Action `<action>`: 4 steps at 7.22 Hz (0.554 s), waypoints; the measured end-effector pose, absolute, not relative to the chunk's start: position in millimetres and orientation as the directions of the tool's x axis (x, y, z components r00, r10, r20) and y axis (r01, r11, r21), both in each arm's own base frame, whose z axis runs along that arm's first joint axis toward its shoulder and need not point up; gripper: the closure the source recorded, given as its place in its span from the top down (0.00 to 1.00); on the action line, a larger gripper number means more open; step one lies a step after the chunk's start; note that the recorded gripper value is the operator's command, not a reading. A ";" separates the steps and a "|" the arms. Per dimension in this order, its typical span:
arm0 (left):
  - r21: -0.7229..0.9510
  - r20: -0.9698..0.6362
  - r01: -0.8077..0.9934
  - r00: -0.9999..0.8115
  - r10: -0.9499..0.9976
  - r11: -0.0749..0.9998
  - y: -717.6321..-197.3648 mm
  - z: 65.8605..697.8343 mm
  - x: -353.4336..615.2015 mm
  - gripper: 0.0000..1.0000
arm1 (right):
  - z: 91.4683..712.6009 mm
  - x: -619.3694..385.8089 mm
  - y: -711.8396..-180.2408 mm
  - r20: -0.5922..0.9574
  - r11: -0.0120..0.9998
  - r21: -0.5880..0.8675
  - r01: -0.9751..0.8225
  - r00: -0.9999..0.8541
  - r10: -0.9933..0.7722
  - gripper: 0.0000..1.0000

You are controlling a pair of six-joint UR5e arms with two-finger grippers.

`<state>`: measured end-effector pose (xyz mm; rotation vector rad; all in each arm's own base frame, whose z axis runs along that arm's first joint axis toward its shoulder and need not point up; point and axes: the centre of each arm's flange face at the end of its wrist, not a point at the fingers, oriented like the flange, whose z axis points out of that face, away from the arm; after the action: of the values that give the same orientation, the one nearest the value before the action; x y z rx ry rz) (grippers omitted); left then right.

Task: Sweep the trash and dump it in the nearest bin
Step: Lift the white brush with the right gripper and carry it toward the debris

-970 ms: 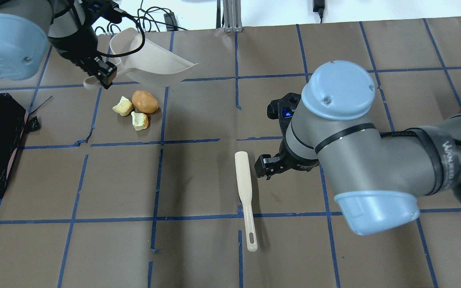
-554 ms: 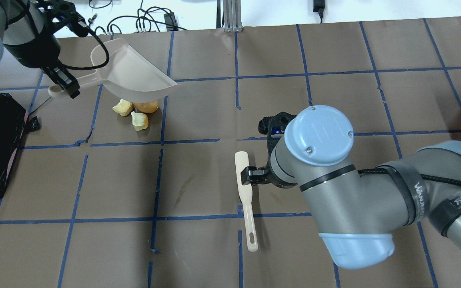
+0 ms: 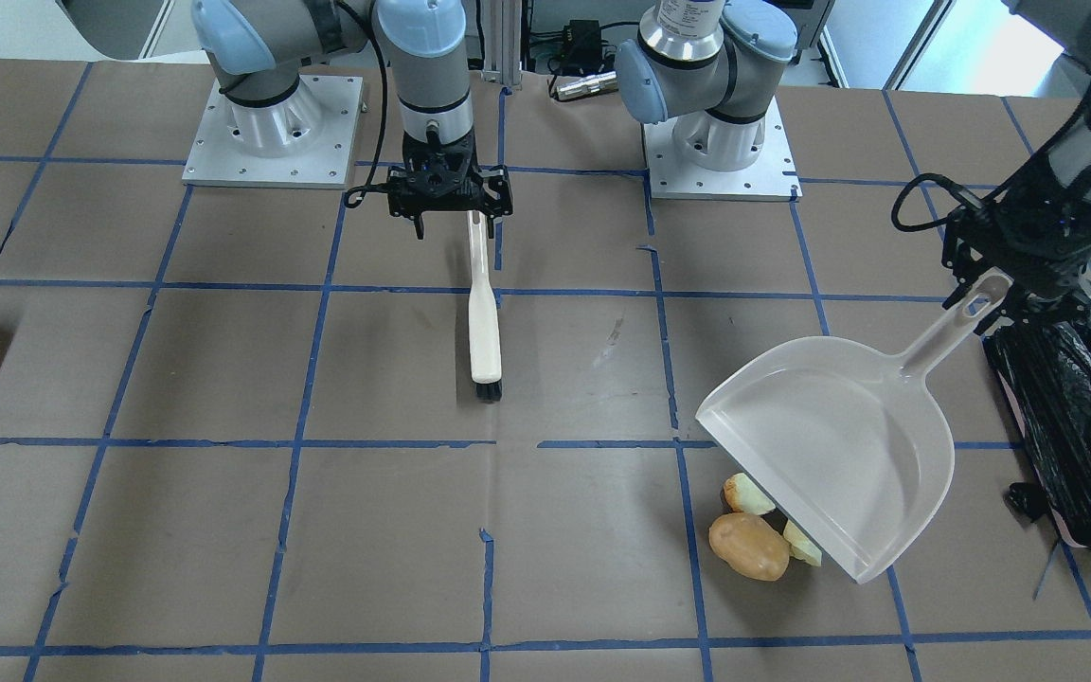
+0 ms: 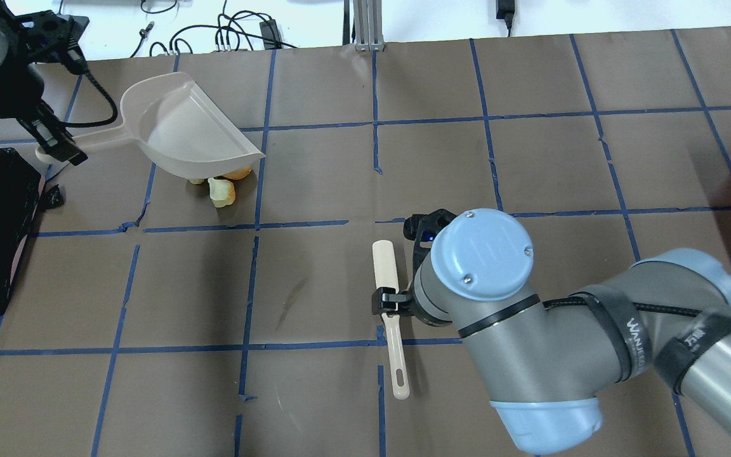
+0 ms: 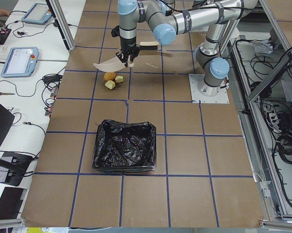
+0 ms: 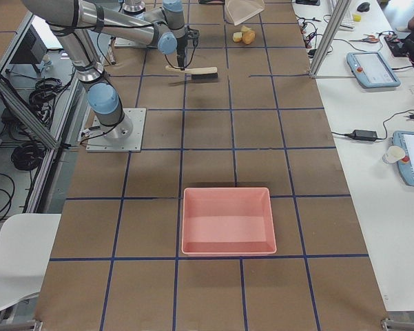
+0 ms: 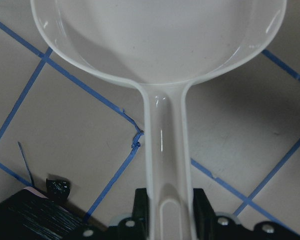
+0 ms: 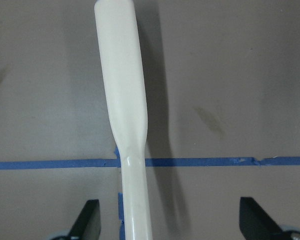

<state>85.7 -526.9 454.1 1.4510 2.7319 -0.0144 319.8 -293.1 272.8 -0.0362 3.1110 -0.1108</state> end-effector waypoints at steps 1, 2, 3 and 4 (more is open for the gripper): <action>-0.008 -0.028 0.850 -0.527 0.850 0.527 -527.1 445.4 111.0 0.08 | 259.7 335.8 -283.8 -0.007 0.995 -0.077 -0.064 -0.998 -0.065 0.95; -0.027 -0.016 0.867 -0.498 0.867 0.497 -530.2 436.2 133.5 0.08 | 251.3 344.7 -278.8 0.000 0.992 -0.081 -0.093 -0.996 -0.093 0.94; -0.035 -0.007 0.882 -0.471 0.882 0.470 -536.7 424.4 158.5 0.08 | 245.8 347.8 -276.0 0.005 0.988 -0.081 -0.135 -0.991 -0.135 0.94; -0.039 -0.007 0.892 -0.451 0.892 0.451 -545.4 408.8 186.7 0.08 | 242.3 347.5 -274.6 0.008 0.979 -0.086 -0.184 -0.983 -0.184 0.94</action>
<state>186.7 -545.4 408.8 1.6533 2.6880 -0.0576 347.5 -274.6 242.3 -0.2903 3.1249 -0.1355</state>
